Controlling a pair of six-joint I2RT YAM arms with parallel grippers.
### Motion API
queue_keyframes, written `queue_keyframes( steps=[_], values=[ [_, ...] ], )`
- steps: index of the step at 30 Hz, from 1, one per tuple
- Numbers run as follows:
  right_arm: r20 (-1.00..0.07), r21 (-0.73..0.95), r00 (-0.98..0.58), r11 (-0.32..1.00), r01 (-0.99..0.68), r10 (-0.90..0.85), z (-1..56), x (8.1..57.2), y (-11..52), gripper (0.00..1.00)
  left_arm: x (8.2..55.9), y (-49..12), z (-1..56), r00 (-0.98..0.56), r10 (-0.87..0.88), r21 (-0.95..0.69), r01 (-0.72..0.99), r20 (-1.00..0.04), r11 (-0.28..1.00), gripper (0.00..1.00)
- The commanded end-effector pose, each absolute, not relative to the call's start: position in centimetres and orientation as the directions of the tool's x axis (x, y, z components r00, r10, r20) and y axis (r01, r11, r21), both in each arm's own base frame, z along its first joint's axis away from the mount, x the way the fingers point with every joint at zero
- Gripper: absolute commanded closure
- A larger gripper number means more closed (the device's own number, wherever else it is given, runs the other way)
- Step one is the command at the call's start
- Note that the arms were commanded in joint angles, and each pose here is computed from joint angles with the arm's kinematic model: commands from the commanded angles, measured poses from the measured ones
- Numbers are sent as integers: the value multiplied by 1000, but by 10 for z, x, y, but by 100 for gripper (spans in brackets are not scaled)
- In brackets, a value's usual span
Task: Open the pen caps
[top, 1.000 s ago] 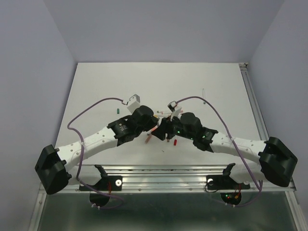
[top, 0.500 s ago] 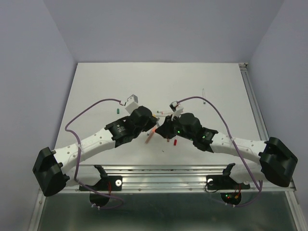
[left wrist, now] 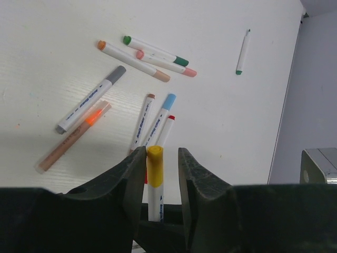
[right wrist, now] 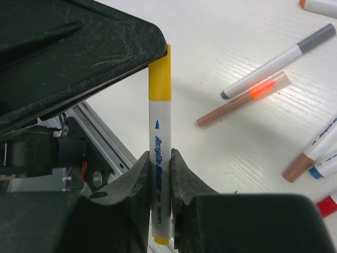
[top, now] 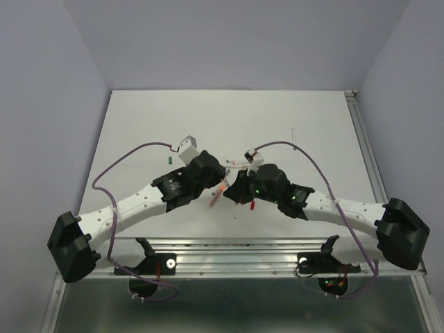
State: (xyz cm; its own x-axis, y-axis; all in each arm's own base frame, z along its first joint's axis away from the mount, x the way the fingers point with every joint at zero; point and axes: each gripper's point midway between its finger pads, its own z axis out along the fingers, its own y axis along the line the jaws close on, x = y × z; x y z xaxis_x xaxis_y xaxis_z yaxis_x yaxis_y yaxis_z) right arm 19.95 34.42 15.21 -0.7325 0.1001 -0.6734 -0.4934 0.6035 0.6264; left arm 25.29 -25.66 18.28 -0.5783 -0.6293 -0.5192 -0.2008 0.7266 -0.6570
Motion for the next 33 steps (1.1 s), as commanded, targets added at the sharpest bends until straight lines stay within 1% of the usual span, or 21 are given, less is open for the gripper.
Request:
queue_keyframes(
  steps=[1,9,12,14,15,17,25,26,27,28,31,33],
  values=[
    [-686,666,-709,533,-522,162,196,199,356,99,261,-254,196,-535,-647,-669,-191,-543,719,59],
    [-708,663,-681,510,-549,187,208,203,358,99,260,-259,194,-555,-633,-666,-178,-540,724,59],
    [-716,655,-675,506,-561,179,213,202,359,99,260,-259,196,-551,-636,-669,-177,-541,722,60],
    [-713,662,-680,488,-569,173,214,199,361,99,261,-258,196,-550,-635,-666,-178,-543,724,62],
    [-710,665,-683,483,-570,172,214,198,361,99,261,-259,196,-549,-636,-668,-178,-542,723,67],
    [-709,668,-684,475,-573,170,215,196,361,99,261,-259,198,-547,-639,-672,-175,-541,719,73],
    [-724,662,-666,450,-599,178,223,196,364,99,260,-259,197,-553,-633,-670,-172,-542,722,75],
    [-725,661,-666,453,-599,177,221,197,364,99,260,-260,197,-553,-632,-669,-170,-543,724,79],
    [-726,660,-665,450,-602,176,222,197,365,99,260,-260,199,-551,-635,-673,-168,-542,720,87],
    [-726,661,-666,443,-606,174,223,196,366,99,261,-260,198,-552,-631,-671,-164,-545,723,100],
    [-723,664,-674,418,-620,150,222,190,369,99,266,-262,203,-532,-610,-667,-109,-587,737,100],
    [-721,668,-680,396,-631,133,220,185,370,99,277,-260,208,-484,-630,-680,-91,-608,727,100]
  ],
)
